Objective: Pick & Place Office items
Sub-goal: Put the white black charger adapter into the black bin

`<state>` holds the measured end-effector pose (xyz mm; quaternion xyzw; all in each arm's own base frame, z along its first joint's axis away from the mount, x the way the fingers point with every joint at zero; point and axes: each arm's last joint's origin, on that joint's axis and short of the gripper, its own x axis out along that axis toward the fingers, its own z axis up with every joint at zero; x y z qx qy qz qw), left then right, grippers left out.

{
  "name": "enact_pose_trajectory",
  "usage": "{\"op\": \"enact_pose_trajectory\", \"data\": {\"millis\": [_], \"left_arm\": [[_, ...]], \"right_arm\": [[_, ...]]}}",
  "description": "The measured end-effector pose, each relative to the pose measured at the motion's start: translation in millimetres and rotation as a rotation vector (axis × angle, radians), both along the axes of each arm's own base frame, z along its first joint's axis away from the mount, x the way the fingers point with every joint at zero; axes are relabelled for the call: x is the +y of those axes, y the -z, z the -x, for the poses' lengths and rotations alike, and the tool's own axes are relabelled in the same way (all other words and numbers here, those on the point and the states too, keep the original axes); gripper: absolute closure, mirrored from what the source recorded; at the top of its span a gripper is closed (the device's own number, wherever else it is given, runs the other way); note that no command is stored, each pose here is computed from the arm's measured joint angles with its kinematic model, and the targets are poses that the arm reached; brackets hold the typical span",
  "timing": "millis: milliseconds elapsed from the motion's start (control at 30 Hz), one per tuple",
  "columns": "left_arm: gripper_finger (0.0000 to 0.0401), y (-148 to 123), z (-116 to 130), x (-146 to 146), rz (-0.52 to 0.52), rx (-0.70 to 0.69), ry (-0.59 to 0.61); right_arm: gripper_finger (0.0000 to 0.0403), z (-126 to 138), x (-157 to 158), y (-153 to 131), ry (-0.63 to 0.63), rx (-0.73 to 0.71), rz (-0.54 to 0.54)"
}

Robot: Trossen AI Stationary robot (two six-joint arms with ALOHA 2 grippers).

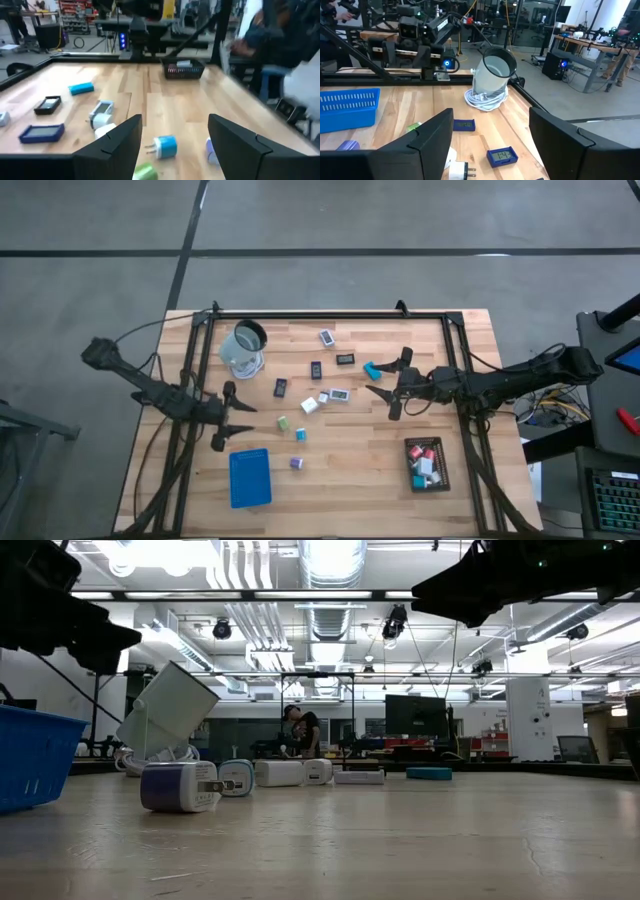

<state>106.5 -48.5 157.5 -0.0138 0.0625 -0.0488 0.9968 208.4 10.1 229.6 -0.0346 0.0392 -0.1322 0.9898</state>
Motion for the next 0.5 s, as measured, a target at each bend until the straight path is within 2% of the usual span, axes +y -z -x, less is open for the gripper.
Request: {"op": "enact_pose_trajectory", "data": {"millis": [200,300,400,500], "left_arm": [[0.0167,-32.0,-12.7,-4.3,-0.089,0.056,-0.012],[0.0167,-52.1,-22.0,-3.1,-0.090,0.105,-0.055],[0.0167,-56.4,-33.0,2.6,-0.108,0.209,-0.125],[0.0167,-53.3,-45.9,9.4,-0.108,0.284,-0.137]], "right_arm": [[0.0146,0.0,0.0,0.0,0.000,0.000,0.000],[0.0143,0.0,0.0,0.0,0.000,0.000,0.000],[0.0140,0.0,0.0,0.0,0.000,0.000,0.000],[0.0139,0.0,0.0,-0.1,0.000,-0.001,0.000]]}}
